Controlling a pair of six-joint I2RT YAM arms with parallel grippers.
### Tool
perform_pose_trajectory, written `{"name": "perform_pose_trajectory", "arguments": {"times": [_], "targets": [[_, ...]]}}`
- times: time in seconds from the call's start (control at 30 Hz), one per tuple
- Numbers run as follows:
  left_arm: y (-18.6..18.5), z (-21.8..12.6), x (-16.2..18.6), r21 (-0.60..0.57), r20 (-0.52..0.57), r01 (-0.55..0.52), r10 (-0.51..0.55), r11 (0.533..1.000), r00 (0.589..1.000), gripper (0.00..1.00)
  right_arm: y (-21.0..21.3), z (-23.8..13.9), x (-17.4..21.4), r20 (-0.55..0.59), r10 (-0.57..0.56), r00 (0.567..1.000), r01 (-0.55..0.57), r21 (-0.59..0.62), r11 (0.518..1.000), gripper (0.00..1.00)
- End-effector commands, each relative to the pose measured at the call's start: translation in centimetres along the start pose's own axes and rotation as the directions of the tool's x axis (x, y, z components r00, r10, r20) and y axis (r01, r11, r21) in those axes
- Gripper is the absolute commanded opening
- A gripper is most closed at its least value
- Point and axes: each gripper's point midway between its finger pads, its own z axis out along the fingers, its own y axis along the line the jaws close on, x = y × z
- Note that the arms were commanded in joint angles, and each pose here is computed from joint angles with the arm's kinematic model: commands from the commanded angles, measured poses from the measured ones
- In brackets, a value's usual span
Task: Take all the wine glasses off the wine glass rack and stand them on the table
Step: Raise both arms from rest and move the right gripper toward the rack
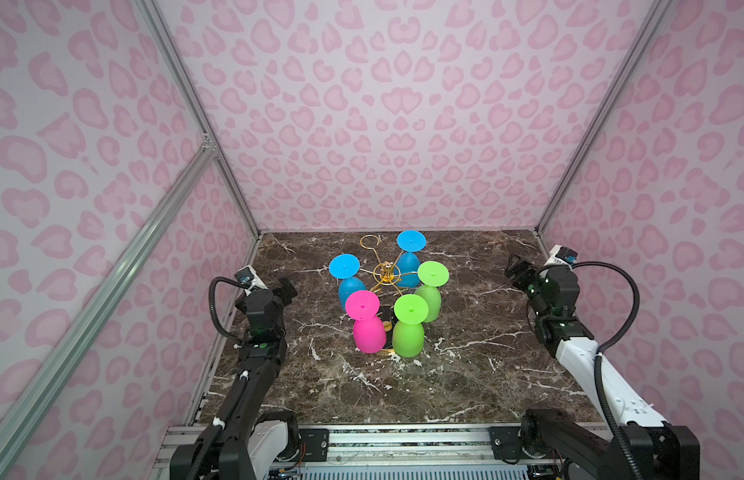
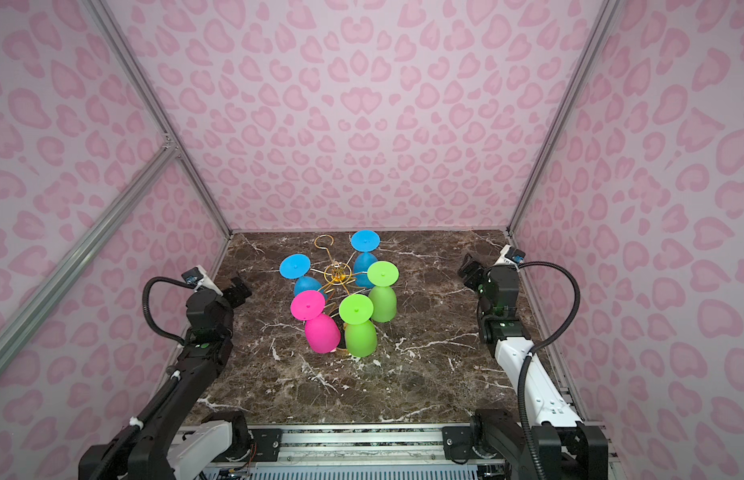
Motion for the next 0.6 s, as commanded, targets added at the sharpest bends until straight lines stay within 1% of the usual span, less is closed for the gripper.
{"name": "perform_pose_trajectory", "arguments": {"times": [0.0,0.07,0.13,0.2,0.27,0.3,0.43,0.5,0.57], "targets": [[1.2,-1.8,-2.0,0.004,0.058,0.139,-0.139,0.99,0.989,0.96,6.1,-2.0,1.0,-0.19,0.159,0.969,-0.209,-0.283,0.936,0.78],[0.7,-3.0,-4.0,0.063,0.1,0.159,-0.164,0.985,0.981,0.96,8.2,-3.1,0.7,-0.252,0.159,0.955,-0.241,-0.34,0.909,0.7],[-0.6,-4.2,-5.6,0.14,0.117,0.16,-0.176,0.977,0.977,0.96,9.9,-4.3,0.5,-0.317,0.158,0.935,-0.278,-0.38,0.882,0.65],[-2.0,-5.0,-6.8,0.218,0.113,0.166,-0.194,0.962,0.974,0.96,11.2,-5.4,0.5,-0.366,0.163,0.916,-0.317,-0.413,0.853,0.63],[-3.2,-5.7,-7.8,0.279,0.105,0.184,-0.22,0.942,0.97,0.96,12.5,-6.6,0.7,-0.412,0.159,0.897,-0.349,-0.441,0.827,0.63],[-3.7,-6.0,-8.2,0.307,0.1,0.194,-0.234,0.932,0.967,0.96,13.1,-7.1,1.1,-0.436,0.15,0.887,-0.357,-0.446,0.821,0.64],[-5.0,-7.0,-9.5,0.381,0.089,0.223,-0.275,0.897,0.957,0.96,14.6,-8.1,2.9,-0.524,0.114,0.844,-0.377,-0.429,0.821,0.61],[-5.5,-7.3,-9.9,0.405,0.081,0.231,-0.287,0.884,0.954,0.96,15.4,-8.3,3.7,-0.561,0.111,0.821,-0.403,-0.43,0.808,0.6],[-5.7,-7.6,-10.2,0.42,0.076,0.243,-0.301,0.874,0.951,0.96,15.8,-8.2,4.6,-0.588,0.125,0.799,-0.428,-0.41,0.806,0.59]]}}
